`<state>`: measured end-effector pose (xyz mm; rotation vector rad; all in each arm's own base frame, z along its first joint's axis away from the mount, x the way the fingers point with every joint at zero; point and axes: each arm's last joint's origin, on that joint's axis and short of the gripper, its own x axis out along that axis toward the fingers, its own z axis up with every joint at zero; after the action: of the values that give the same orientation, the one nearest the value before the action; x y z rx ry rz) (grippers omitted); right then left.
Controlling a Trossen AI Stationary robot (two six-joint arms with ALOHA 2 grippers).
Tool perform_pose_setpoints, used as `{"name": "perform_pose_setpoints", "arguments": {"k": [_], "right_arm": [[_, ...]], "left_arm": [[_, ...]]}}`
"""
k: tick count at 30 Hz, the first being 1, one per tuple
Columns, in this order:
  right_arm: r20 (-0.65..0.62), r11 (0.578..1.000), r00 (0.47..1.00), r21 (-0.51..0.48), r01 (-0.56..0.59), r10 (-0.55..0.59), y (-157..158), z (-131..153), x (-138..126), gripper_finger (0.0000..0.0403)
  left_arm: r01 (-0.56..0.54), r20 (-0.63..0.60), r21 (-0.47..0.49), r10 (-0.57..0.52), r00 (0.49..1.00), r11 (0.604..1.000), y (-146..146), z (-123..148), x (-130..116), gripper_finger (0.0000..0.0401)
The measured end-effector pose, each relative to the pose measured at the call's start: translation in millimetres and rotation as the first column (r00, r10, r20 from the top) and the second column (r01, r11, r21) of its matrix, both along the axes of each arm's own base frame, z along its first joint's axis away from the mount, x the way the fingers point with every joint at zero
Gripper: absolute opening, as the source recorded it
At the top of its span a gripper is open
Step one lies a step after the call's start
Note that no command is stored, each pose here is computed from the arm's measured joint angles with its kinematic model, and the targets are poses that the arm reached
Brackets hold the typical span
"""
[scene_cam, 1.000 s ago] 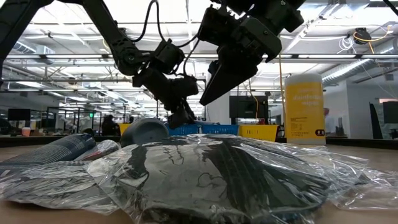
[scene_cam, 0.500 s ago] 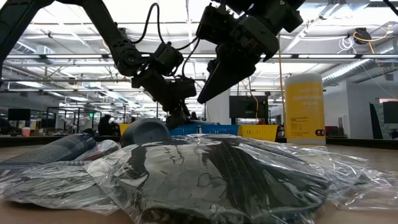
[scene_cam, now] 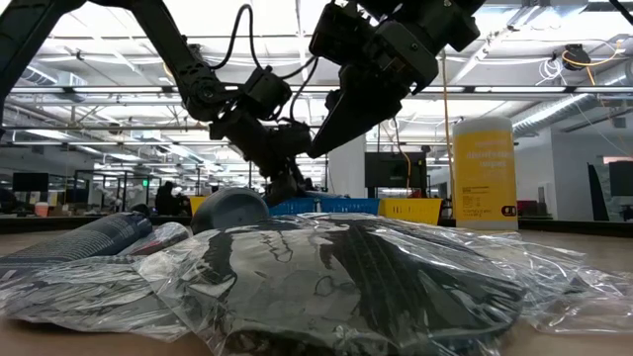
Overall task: Pick & Place Travel size toiletries
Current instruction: Put the white toothpaste into the left blue bin
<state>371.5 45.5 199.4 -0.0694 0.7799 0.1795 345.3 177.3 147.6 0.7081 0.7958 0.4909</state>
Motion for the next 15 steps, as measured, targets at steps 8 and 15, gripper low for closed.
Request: {"name": "perform_pose_setpoints", "arguments": {"k": [8,15], "right_arm": [[0.0,1.0,1.0,0.0,0.0,0.0,0.0,0.0,0.0,0.0112],[0.0,1.0,1.0,-0.004,-0.004,0.004,0.0,-0.1,-0.1,0.0112]], "left_arm": [[0.029,-0.041,0.002,-0.029,0.999,1.0,2.4,-12.6,7.7,0.0139],[-0.034,-0.156,0.079,0.046,0.987,0.996,1.3,-20.4,19.5,0.0042]]}}
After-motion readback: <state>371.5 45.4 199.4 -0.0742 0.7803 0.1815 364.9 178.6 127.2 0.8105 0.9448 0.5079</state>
